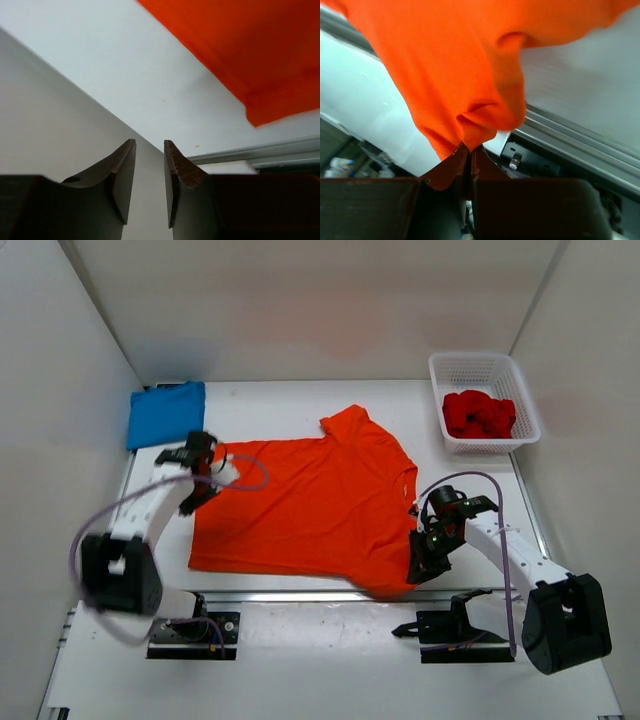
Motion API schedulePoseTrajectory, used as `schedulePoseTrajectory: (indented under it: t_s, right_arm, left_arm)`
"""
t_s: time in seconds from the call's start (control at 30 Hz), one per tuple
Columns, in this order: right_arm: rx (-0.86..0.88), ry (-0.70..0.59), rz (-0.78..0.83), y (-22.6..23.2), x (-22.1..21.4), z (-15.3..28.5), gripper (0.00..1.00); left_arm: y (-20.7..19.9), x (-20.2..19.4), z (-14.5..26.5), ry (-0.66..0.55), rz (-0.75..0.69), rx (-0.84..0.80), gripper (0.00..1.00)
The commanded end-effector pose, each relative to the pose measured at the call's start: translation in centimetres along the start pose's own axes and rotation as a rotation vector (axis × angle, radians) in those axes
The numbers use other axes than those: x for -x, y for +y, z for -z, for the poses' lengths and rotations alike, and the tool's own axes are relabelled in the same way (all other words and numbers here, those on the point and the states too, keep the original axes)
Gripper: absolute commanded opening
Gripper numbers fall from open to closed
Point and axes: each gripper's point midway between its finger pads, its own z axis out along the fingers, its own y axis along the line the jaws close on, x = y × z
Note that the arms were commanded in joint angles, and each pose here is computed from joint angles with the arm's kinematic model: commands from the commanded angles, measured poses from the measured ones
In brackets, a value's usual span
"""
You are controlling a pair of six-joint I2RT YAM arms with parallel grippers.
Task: Fold and stack the t-shirts
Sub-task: Flatten out the tshirt
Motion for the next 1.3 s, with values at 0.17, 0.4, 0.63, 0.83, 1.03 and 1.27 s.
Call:
schedulePoseTrajectory:
  t_s: [0.17,0.4,0.63,0.83,1.03,1.27]
  right_arm:
    - [-0.018,-0.097,-0.032,1.0,7.1,2.8,0.0]
    - [-0.027,-0.101,-0.02,1.5,8.8,3.7,0.0]
    - [-0.042,-0.116,-0.043,0.9,9.8,4.2,0.0]
    - [-0.066,-0.139,-0.061,0.1,12.0,4.7,0.0]
    - [-0.091,-0.192,-0.009,0.0,17.7,5.7,0.0]
    - [-0.009,-0.238,0.017,1.6,22.5,6.4,0.0]
  left_arm:
    - [9.4,17.4,-6.9,-0.21,0.382,0.163,0.39]
    - [10.1,19.0,-9.8,-0.176,0.449,0.079,0.38]
    - [8.4,18.4,-14.1,-0.013,0.392,-0.002,0.37]
    - [10.7,23.2,-15.4,-0.049,0.389,0.008,0.37]
    - [13.8,28.4,-15.9,-0.1,0.349,0.068,0.4]
    - [16.9,29.0,-10.9,-0.221,0.464,0.088,0.43]
